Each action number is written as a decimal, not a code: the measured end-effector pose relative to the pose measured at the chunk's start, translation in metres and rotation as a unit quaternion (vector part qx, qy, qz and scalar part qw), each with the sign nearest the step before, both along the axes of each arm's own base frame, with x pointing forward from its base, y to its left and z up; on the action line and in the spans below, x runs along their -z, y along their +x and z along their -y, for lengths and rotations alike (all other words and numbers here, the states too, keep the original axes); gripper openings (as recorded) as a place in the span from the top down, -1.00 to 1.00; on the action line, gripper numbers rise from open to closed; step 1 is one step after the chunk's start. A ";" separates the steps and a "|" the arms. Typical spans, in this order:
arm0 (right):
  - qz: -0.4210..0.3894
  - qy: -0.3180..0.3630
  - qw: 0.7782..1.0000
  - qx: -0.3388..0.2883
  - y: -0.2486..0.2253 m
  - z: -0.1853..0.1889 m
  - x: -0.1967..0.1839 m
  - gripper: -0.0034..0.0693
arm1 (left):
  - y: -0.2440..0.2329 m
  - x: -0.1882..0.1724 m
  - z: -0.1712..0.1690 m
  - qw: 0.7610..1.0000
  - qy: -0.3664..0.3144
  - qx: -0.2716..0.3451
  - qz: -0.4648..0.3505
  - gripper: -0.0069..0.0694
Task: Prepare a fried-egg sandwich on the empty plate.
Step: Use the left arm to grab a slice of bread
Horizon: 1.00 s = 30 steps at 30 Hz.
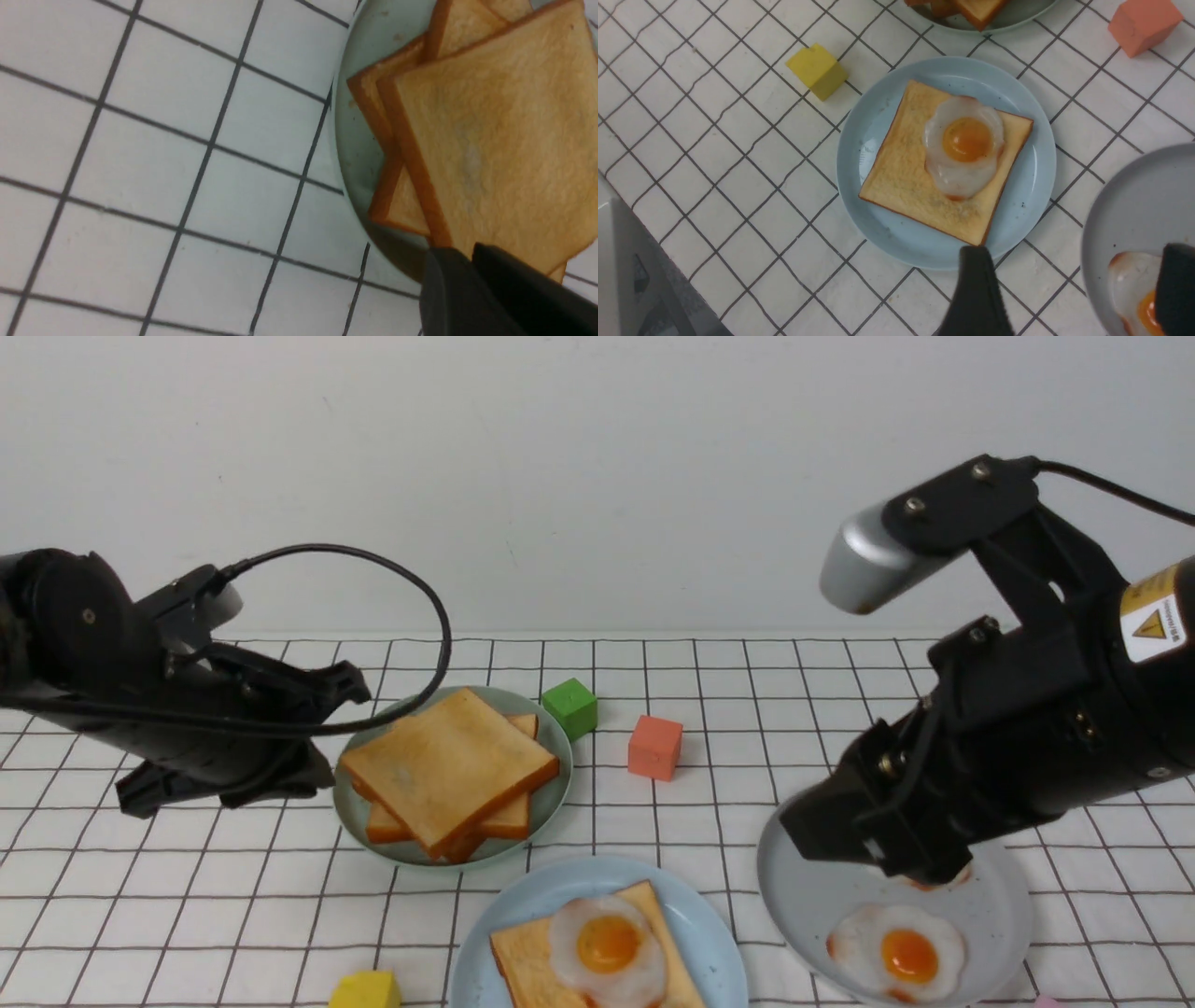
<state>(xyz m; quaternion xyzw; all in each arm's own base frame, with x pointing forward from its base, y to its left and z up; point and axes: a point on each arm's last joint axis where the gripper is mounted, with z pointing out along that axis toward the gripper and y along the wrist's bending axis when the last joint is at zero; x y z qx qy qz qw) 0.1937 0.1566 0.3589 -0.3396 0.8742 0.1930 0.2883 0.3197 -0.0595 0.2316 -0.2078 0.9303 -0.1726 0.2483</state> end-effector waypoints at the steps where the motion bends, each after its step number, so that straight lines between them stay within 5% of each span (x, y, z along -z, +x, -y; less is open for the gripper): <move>1: 0.001 -0.002 1.000 0.000 0.000 0.000 0.000 -0.46 | 0.010 0.007 0.000 1.000 -0.001 0.004 -0.004 0.42; 9: 0.005 -0.007 1.000 0.000 0.001 0.001 0.000 -0.46 | 0.045 0.024 0.006 0.999 0.010 0.031 -0.011 -0.30; 15: 0.004 -0.009 1.000 0.000 0.001 0.001 0.001 -0.46 | 0.058 0.040 0.010 0.999 -0.001 0.029 -0.039 -0.37; 20: 0.004 -0.009 1.000 0.000 0.001 0.001 0.001 -0.46 | 0.061 0.052 0.011 0.998 -0.008 0.022 -0.051 -0.25; 25: 0.006 -0.013 1.000 0.000 0.001 0.002 0.001 -0.46 | 0.063 0.051 0.011 0.999 -0.009 0.022 -0.041 0.10; 29: 0.009 -0.017 1.000 0.000 0.001 0.002 0.001 -0.46 | 0.065 0.049 0.011 0.999 -0.008 0.022 -0.033 0.67; 30: 0.009 -0.017 1.000 0.000 0.001 0.002 0.001 -0.46 | 0.065 0.049 0.011 0.999 -0.008 0.022 -0.033 0.67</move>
